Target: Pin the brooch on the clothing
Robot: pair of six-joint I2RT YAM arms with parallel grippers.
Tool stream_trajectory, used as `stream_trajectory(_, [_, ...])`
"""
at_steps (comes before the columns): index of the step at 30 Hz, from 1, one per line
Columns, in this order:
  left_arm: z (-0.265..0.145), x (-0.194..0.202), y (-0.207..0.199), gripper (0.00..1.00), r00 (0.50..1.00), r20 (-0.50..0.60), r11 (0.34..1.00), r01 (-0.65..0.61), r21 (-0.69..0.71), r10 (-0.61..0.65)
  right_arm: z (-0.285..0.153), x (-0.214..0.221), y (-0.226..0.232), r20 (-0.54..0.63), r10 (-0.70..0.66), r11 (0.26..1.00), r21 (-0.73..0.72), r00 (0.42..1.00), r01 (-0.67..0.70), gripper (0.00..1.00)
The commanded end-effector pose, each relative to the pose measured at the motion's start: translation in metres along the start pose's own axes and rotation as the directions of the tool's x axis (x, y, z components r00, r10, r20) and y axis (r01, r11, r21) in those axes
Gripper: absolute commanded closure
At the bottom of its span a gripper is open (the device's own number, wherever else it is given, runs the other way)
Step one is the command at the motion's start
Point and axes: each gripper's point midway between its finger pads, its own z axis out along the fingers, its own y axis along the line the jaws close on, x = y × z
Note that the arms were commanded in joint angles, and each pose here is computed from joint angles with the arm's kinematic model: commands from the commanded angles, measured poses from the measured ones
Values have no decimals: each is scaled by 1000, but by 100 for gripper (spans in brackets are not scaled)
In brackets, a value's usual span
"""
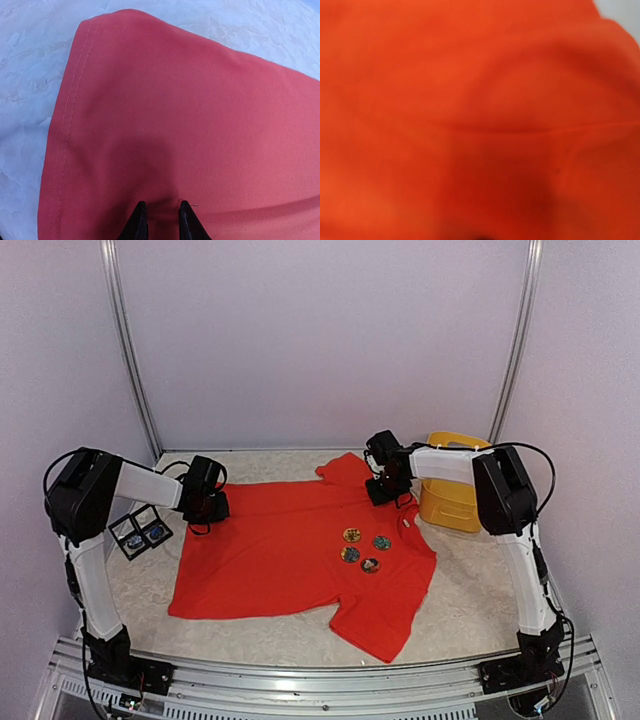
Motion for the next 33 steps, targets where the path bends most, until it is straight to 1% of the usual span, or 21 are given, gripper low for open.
stream_trajectory(1, [4,8,17,80,999,-32,998,19,-52,-21,29,11,-10,-68,-25,1000,15,997,26,98])
stream_trajectory(4, [5,0,9,79,1000,-17,1000,12,-17,-12,25,-9,-6,-39,-40,999,-8,998,40,98])
stream_trajectory(7, [-4,-18,0,78,999,39,1000,-2,23,1,6,-29,-4,6,-47,999,-16,999,47,98])
stream_trajectory(10, [-28,-47,-9,75,993,120,998,-20,63,13,-27,-45,3,59,-66,997,-25,996,67,97])
stream_trajectory(12, [-47,-61,-12,74,988,157,996,-23,81,10,-63,-55,11,113,-74,997,-29,991,78,96])
stream_trajectory(13, [-60,-68,-14,74,984,176,996,-18,91,2,-68,-48,19,113,-89,995,-39,990,94,96])
stream_trajectory(14, [-67,-67,-15,74,985,173,996,-15,92,-1,-93,-51,28,156,-96,992,-66,983,108,96])
stream_trajectory(17, [-96,-50,-21,73,989,145,997,-3,80,-8,-129,-19,72,189,-138,966,-190,972,174,96])
stream_trajectory(18, [-99,-29,-25,73,994,109,996,-18,86,9,-138,-3,89,185,-153,951,-241,971,195,96])
stream_trajectory(20, [-115,2,-32,72,997,77,992,-27,120,18,-154,32,120,176,-188,917,-320,966,237,99])
stream_trajectory(21, [-119,22,-34,72,999,46,991,-16,135,10,-159,59,139,152,-215,891,-375,965,258,100])
stream_trajectory(22, [-125,36,-33,72,1000,25,988,-2,151,-2,-170,78,161,152,-245,858,-427,957,287,100])
stream_trajectory(23, [-127,51,-31,72,1000,0,987,12,161,-12,-175,96,173,137,-267,838,-457,954,300,100])
stream_trajectory(24, [-133,63,-29,72,1000,-14,985,26,173,-24,-178,113,184,120,-292,825,-470,949,313,100])
stream_trajectory(28, [-139,107,-13,72,996,-76,985,55,166,-43,-170,176,204,-4,-350,818,-489,937,303,100])
stream_trajectory(33, [-141,144,3,72,989,-140,986,68,149,-47,-158,238,200,-141,-407,837,-453,903,307,100])
